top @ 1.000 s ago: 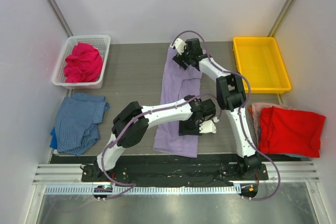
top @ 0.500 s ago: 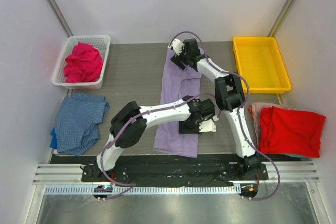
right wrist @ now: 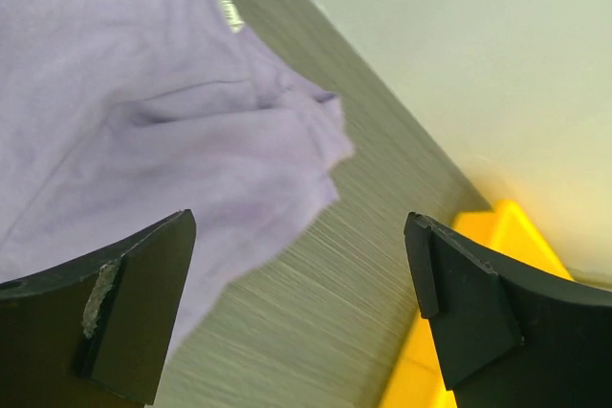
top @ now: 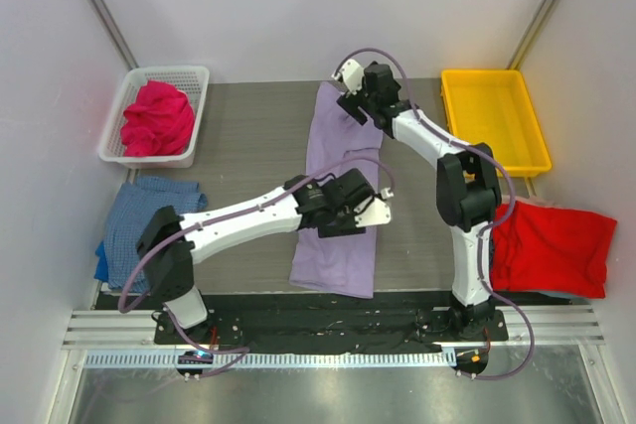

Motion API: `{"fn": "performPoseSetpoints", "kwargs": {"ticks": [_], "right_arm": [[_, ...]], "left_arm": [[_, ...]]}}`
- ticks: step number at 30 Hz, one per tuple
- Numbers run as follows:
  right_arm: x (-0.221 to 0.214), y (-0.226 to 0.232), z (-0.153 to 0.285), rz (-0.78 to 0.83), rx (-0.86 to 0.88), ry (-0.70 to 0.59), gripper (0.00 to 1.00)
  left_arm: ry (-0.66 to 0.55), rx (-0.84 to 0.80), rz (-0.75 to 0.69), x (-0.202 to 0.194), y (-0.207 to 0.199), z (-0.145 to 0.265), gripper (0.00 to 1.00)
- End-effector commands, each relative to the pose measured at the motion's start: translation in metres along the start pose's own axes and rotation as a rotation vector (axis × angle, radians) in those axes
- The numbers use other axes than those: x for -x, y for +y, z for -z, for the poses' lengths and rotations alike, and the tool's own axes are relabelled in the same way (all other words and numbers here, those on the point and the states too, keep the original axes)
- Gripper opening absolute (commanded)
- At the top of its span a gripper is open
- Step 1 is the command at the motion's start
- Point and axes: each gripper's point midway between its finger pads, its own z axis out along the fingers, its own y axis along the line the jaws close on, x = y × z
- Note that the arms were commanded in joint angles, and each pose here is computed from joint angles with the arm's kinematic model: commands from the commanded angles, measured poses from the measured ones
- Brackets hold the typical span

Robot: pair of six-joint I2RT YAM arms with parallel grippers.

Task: Fold and stack the t-shirts
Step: Rotate the tshirt 90 degrees

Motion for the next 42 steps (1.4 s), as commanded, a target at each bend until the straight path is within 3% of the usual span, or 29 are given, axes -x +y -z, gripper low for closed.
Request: {"fn": "performPoseSetpoints", "kwargs": {"ticks": [1, 6, 10, 17, 28, 42], "right_arm": [[0.024, -0.045, 0.050, -0.054, -0.141, -0.030, 1.00], [-0.017, -0.021, 0.063, -0.064, -0.096, 0.081, 1.00], [-0.035, -0.001, 0.063, -0.096, -0.055, 0.112, 1.00], [-0.049, 0.023, 0.034, -0.124, -0.006, 0.146, 1.00], [-0.060, 0.061, 0.000, -0.129, 0.065, 0.163, 1.00], [-0.081, 0.065, -0.041, -0.047, 0.025, 0.222, 1.00]], "left_arm": [[-0.088, 0.149, 0.132, -0.013, 0.047, 0.015, 0.61], [-0.097, 0.205, 0.188, -0.038, 0.071, 0.014, 0.76], [-0.102, 0.218, 0.215, -0.048, 0.084, -0.001, 0.81], [-0.094, 0.230, 0.298, -0.069, 0.114, -0.010, 0.82], [-0.020, 0.200, 0.328, -0.100, 0.117, -0.032, 0.83], [0.011, 0.195, 0.349, -0.110, 0.124, -0.041, 0.83]]}}
